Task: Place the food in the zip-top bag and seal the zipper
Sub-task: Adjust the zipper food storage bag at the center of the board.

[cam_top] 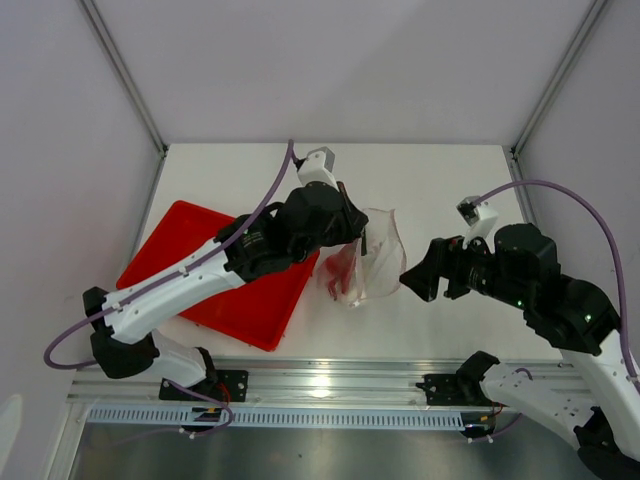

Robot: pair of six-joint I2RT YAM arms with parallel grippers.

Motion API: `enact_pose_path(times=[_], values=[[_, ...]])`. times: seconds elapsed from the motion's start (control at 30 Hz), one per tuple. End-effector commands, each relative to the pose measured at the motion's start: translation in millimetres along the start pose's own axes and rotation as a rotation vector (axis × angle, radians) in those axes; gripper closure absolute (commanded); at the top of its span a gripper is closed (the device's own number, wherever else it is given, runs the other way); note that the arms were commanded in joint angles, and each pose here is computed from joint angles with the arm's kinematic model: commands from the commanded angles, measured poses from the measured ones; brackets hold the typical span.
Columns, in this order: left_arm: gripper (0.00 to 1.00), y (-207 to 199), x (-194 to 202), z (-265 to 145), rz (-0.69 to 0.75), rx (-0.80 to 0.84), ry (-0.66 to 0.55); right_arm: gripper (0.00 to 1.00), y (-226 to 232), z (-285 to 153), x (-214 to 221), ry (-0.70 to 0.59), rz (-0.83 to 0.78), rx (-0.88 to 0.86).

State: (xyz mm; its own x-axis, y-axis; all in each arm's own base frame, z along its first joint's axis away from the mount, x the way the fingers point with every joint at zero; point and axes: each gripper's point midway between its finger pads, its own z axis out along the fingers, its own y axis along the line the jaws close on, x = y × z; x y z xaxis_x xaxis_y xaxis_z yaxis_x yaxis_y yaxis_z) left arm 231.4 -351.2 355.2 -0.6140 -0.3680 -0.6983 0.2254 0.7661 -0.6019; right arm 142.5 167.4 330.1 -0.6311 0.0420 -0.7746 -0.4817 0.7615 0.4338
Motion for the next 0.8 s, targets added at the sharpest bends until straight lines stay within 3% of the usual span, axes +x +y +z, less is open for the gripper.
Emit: enact_pose_path(times=[0.0, 0.33, 0.53, 0.77], values=[[0.99, -33.6, -38.2, -10.2, -0.096, 0.08, -0.099, 0.17, 15.1, -5.2, 18.8, 0.078, 0.03, -0.091], [0.99, -49.0, -39.0, -4.0, -0.08, 0.098, -0.089, 0.18, 38.0, 1.2, 48.4, 0.18, 0.131, -0.229], [1.0, -60.4, -31.6, 3.0, -0.068, 0.122, -0.058, 0.18, 16.4, 13.1, 48.5, 0.139, 0.158, -0.098], [0.99, -76.2, -19.7, 4.9, -0.063, 0.149, -0.023, 0.28, -15.7, 31.6, 36.9, 0.045, 0.133, 0.07]])
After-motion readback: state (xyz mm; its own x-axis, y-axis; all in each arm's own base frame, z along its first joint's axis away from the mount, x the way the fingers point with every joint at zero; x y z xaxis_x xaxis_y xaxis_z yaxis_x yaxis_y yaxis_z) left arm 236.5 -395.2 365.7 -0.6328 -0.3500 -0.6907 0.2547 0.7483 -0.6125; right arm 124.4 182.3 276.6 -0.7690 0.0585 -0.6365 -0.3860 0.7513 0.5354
